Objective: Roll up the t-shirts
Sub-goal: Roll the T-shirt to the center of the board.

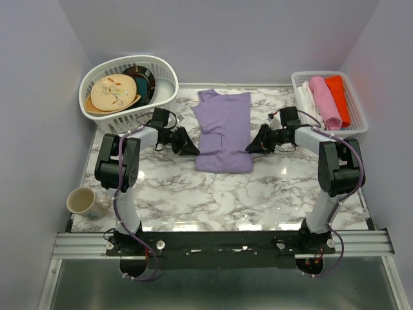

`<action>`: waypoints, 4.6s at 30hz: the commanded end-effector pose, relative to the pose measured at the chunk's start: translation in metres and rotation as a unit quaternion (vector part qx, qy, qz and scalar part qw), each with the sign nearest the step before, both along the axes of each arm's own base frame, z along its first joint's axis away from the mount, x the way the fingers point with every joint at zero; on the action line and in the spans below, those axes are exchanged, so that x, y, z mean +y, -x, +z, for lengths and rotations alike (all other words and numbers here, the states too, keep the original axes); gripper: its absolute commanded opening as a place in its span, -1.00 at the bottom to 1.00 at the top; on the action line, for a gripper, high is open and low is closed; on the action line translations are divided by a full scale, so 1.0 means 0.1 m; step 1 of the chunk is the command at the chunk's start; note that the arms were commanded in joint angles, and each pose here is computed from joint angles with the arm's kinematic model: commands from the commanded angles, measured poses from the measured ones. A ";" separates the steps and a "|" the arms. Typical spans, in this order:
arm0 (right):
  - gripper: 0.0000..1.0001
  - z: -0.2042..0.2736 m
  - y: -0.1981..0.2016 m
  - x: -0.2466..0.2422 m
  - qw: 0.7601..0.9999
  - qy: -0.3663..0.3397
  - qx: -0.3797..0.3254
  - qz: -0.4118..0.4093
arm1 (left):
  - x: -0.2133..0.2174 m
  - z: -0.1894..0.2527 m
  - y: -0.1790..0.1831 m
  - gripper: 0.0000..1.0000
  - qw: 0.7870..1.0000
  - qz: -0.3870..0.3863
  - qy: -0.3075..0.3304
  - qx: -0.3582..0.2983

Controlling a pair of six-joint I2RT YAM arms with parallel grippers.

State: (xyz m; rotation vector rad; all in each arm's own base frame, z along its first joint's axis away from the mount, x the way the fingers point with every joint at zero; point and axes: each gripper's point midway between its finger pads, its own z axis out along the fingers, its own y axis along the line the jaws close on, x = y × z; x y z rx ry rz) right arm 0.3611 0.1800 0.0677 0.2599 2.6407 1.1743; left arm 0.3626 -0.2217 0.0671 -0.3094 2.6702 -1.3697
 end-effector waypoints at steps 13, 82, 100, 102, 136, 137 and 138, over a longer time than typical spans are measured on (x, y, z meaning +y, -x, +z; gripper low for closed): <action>0.41 1.08 -0.10 -0.03 0.795 0.200 -0.503 0.274 | 0.34 0.80 0.20 -0.01 0.937 -0.143 -0.162 -0.276; -0.87 -0.13 0.70 0.57 0.560 0.190 -0.559 0.581 | -0.14 0.21 0.99 0.83 0.372 -0.367 -0.317 -0.792; -0.87 -0.01 0.69 0.64 0.586 0.166 -0.546 0.575 | -0.44 -0.07 0.74 0.80 0.283 -0.374 -0.344 -0.813; -0.87 -0.01 0.70 0.65 0.585 0.165 -0.547 0.576 | -0.47 -0.07 0.69 0.78 0.276 -0.373 -0.349 -0.814; 0.99 0.12 0.82 0.56 0.565 0.200 -0.608 0.521 | -0.57 0.04 0.44 -1.00 0.537 -0.431 -0.289 -0.665; 0.99 0.12 0.85 0.56 0.564 0.200 -0.610 0.519 | -0.59 0.11 0.43 -1.00 0.543 -0.426 -0.283 -0.667; 0.99 0.11 0.86 0.54 0.560 0.203 -0.613 0.518 | -0.61 0.14 0.46 -1.00 0.558 -0.421 -0.269 -0.663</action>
